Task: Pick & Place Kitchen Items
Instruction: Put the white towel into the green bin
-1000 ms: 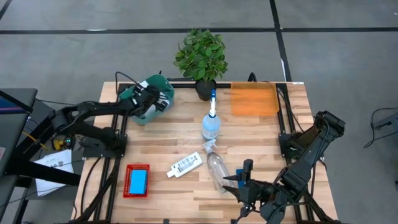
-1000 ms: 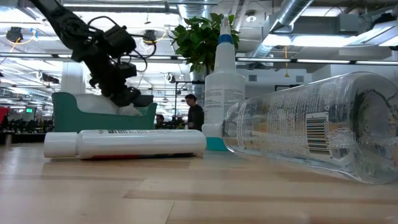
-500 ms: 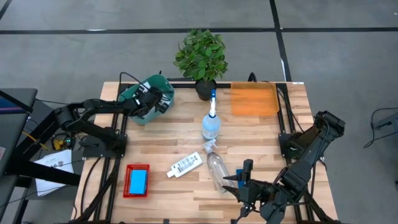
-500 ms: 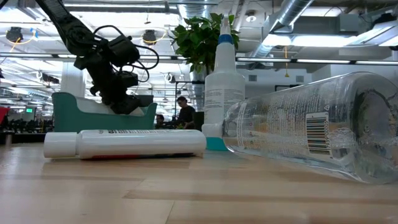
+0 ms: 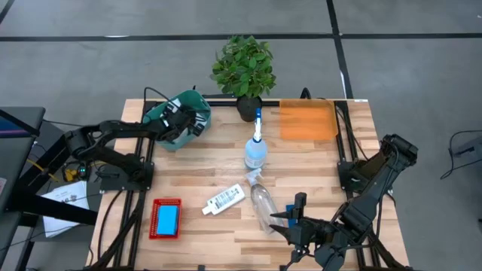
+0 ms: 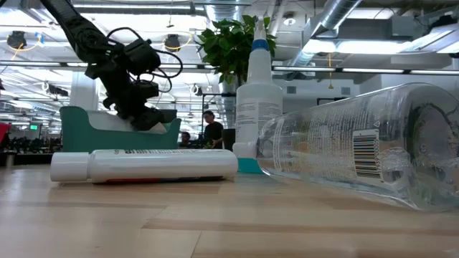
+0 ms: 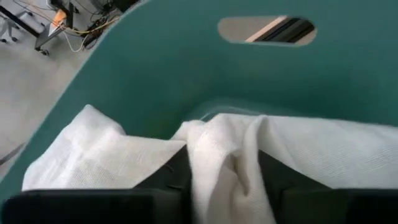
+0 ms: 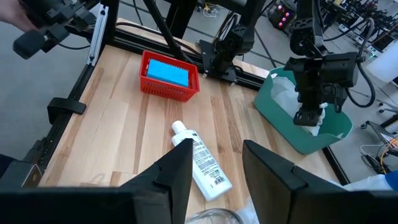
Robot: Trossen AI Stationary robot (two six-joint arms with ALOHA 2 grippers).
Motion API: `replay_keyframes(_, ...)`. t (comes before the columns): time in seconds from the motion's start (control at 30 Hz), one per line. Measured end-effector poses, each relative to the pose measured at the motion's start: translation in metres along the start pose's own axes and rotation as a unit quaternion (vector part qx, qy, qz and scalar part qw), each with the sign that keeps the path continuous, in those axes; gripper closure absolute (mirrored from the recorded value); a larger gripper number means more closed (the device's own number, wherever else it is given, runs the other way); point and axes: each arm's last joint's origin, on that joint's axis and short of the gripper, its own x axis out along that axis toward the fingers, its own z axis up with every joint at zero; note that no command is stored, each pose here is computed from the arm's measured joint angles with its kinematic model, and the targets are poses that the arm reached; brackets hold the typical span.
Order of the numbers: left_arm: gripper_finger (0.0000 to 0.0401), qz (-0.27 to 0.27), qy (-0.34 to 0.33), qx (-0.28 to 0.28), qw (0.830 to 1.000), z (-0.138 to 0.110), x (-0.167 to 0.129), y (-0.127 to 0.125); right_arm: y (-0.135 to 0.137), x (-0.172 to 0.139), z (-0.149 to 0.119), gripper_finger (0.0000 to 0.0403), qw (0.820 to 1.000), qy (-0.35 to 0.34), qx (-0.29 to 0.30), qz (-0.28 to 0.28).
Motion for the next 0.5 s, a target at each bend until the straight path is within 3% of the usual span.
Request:
replay_keyframes(0.27,0.0218,-0.060,-0.060,-0.040,0.996,0.016,-0.028,0.009,0.000,0.000,0.000,0.0269,1.000,0.000,0.000,0.000)
replay_keyframes(0.5,0.0185,-0.113,-0.111,-0.088,0.983,0.026,-0.054,0.024,0.000,0.000,0.000,0.0269,1.000,0.000,0.002,0.000)
